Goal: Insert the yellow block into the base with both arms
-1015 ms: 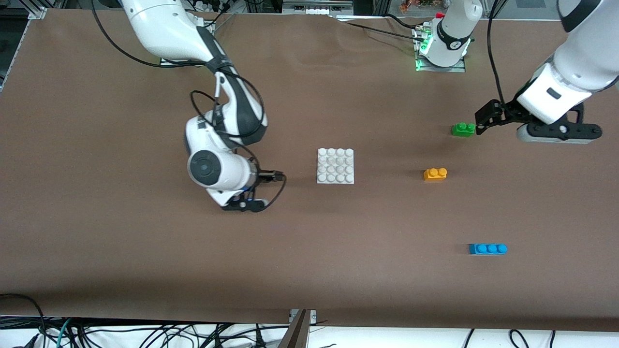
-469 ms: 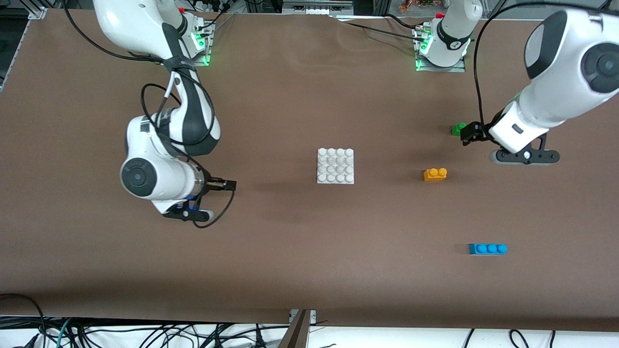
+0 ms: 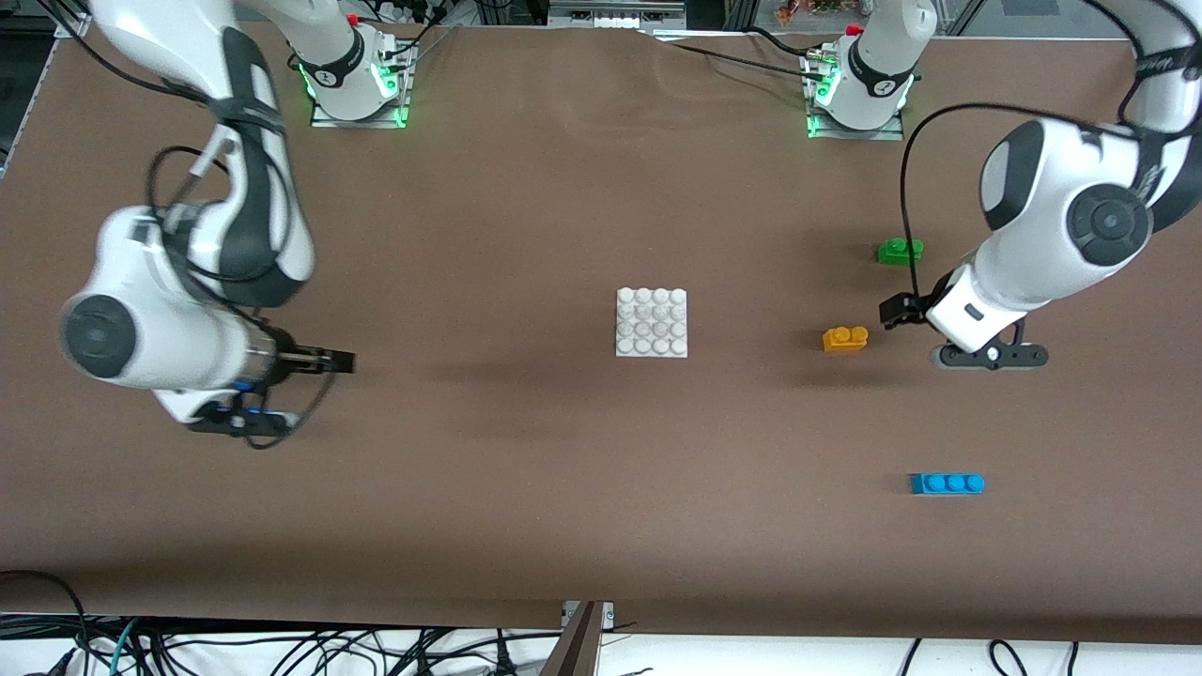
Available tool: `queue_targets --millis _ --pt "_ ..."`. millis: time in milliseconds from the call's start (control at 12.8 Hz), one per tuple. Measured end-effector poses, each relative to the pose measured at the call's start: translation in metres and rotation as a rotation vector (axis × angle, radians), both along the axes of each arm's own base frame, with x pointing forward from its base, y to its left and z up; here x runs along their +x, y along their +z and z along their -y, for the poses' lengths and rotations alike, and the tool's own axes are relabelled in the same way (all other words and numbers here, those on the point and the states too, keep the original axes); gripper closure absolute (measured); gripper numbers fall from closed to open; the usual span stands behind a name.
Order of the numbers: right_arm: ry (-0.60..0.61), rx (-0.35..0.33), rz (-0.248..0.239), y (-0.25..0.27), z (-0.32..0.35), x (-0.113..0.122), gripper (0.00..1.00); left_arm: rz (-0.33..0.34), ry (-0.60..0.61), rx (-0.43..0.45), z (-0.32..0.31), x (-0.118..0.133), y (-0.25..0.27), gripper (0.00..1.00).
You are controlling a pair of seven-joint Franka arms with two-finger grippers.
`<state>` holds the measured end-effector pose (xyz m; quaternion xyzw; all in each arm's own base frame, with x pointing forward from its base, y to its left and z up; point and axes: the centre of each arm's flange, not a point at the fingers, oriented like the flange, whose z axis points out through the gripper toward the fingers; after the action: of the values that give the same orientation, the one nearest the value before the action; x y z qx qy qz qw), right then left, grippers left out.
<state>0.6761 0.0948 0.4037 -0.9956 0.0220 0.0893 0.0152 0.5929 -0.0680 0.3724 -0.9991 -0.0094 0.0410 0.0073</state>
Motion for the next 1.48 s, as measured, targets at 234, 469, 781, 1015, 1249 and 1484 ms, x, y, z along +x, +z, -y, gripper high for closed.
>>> queue_targets --millis 234,469,781,1015,1249,1484 --pt "0.018 -0.011 0.041 0.052 0.053 -0.018 0.0 0.024 -0.003 -0.009 0.001 -0.008 -0.05 0.0" --pt "0.043 -0.026 0.09 0.098 0.075 -0.042 0.0 0.046 -0.005 -0.018 0.002 -0.02 -0.096 0.0" --pt "0.041 -0.062 0.132 0.165 0.101 -0.079 0.0 0.012 -0.014 -0.021 0.005 -0.04 -0.149 0.0" --pt "0.033 -0.069 0.151 0.197 0.108 -0.101 0.0 0.019 -0.019 -0.027 0.009 -0.04 -0.165 0.0" --pt "0.022 -0.066 0.178 0.218 0.114 -0.116 0.0 0.017 -0.022 -0.028 0.011 -0.041 -0.167 0.0" --pt "0.021 -0.064 0.158 0.212 0.113 -0.13 0.0 0.016 -0.026 -0.028 0.013 -0.041 -0.169 0.0"
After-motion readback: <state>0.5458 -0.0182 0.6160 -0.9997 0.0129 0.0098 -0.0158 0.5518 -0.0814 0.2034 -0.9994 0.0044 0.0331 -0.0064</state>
